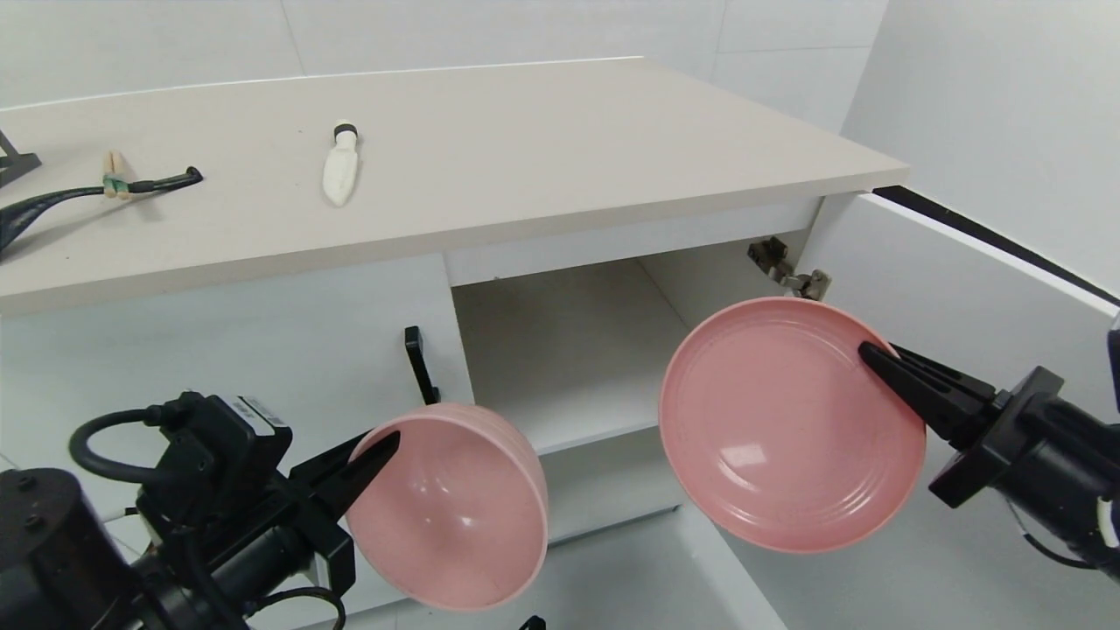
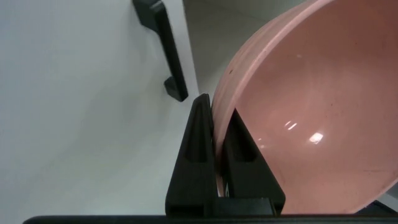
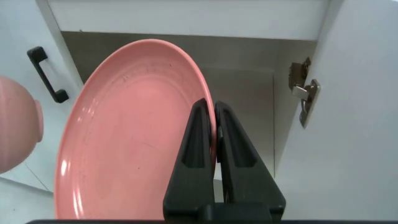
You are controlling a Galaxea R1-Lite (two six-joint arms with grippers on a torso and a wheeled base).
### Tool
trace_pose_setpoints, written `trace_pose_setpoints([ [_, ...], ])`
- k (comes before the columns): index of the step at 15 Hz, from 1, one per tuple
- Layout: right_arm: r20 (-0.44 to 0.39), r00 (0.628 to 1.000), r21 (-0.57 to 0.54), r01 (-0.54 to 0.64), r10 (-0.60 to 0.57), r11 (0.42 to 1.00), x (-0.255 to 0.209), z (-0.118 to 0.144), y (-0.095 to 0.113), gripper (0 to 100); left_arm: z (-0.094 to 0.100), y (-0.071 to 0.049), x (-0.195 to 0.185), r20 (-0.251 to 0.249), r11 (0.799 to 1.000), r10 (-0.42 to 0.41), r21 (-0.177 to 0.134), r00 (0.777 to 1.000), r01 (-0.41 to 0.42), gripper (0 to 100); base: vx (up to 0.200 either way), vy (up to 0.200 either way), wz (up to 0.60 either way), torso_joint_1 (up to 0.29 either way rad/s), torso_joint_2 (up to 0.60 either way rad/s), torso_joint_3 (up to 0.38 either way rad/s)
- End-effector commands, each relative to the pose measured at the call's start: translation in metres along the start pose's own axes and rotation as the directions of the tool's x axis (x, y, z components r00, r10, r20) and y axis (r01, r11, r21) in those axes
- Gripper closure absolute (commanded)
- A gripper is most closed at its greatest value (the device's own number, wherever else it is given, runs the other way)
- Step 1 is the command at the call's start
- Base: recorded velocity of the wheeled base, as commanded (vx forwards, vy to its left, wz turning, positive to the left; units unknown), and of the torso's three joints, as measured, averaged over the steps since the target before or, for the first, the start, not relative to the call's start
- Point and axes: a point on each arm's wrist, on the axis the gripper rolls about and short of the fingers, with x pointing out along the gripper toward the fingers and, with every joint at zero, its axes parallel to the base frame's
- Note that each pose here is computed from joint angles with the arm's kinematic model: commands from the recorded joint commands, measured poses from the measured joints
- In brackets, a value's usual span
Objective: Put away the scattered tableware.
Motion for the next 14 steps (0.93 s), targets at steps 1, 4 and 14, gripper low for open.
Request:
trace_pose_setpoints([
  [1,-0.017,1.0,0.003,0.001,-0.001,1.0,0.001,-0.003,0.0,100,-0.002,0.0,0.001,-0.01,1.0,-0.001,0.0,1.0,0.001,100,0.0,0.0,0.0,0.0,0.0,0.0],
  [4,-0.035,0.999,0.006,0.001,-0.001,1.0,0.002,-0.007,-0.001,100,-0.009,-0.002,0.004,-0.053,1.0,-0.006,0.006,0.999,0.006,100,0.133,0.067,0.0,-0.002,0.0,0.008],
  [14,-0.155,0.988,-0.013,0.005,-0.007,1.0,-0.003,-0.029,-0.001,100,-0.009,-0.017,-0.004,-0.002,0.995,-0.092,0.023,0.996,0.092,100,0.02,0.0,0.0,0.0,0.0,0.001],
])
